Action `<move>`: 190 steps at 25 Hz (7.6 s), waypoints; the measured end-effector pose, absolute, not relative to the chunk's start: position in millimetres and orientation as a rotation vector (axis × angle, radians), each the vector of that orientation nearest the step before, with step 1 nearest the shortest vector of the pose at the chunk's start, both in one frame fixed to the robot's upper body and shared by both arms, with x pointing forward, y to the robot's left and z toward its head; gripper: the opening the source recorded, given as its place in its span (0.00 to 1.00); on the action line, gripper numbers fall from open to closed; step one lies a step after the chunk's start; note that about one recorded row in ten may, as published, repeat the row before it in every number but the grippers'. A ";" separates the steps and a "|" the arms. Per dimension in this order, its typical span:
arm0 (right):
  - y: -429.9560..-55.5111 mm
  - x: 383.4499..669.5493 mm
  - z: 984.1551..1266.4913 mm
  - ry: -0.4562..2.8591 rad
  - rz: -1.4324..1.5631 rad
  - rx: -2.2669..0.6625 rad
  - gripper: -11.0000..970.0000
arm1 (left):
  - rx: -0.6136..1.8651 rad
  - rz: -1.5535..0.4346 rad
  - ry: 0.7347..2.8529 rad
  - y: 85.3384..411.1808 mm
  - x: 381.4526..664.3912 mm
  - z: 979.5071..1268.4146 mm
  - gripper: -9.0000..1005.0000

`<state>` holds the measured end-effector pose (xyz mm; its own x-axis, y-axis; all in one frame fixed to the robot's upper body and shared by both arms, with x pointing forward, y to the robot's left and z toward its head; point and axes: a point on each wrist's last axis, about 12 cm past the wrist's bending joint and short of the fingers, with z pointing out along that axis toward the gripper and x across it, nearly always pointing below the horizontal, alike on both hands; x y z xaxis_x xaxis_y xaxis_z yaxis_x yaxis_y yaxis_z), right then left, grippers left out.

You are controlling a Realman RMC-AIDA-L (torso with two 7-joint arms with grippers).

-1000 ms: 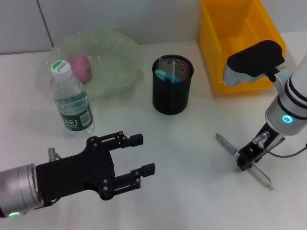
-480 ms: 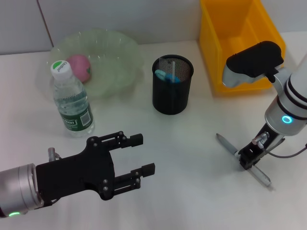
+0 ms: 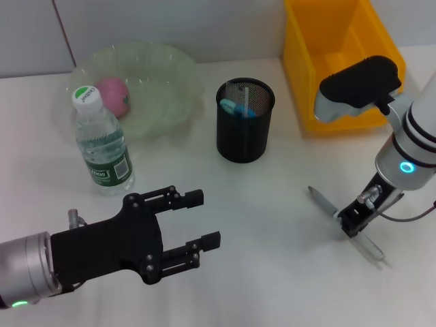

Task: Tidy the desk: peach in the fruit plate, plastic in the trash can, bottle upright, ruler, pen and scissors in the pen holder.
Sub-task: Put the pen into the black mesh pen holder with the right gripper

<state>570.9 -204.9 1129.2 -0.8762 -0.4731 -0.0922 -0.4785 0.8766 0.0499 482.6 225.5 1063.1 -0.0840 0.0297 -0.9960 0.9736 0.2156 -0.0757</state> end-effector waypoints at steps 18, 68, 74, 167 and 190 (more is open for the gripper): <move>-213.8 573.5 1167.6 2.874 0.542 -0.605 0.14 | 1.042 -1.089 1.387 224.3 482.3 1063.3 0.64; -276.0 539.5 1116.9 1.647 2.407 0.796 0.14 | 1.047 -1.069 1.270 225.0 495.3 1086.1 0.64; -274.6 540.2 1106.2 1.565 2.431 0.941 0.14 | 1.014 -1.064 1.279 229.6 496.4 1087.1 0.64; -246.0 573.5 1229.4 0.518 -0.875 -1.537 0.14 | 0.961 -1.064 1.305 237.5 475.0 1068.8 0.64; -240.0 549.1 1206.3 -0.021 -1.296 -1.608 0.14 | 0.904 -1.074 1.325 240.6 476.3 1068.1 0.64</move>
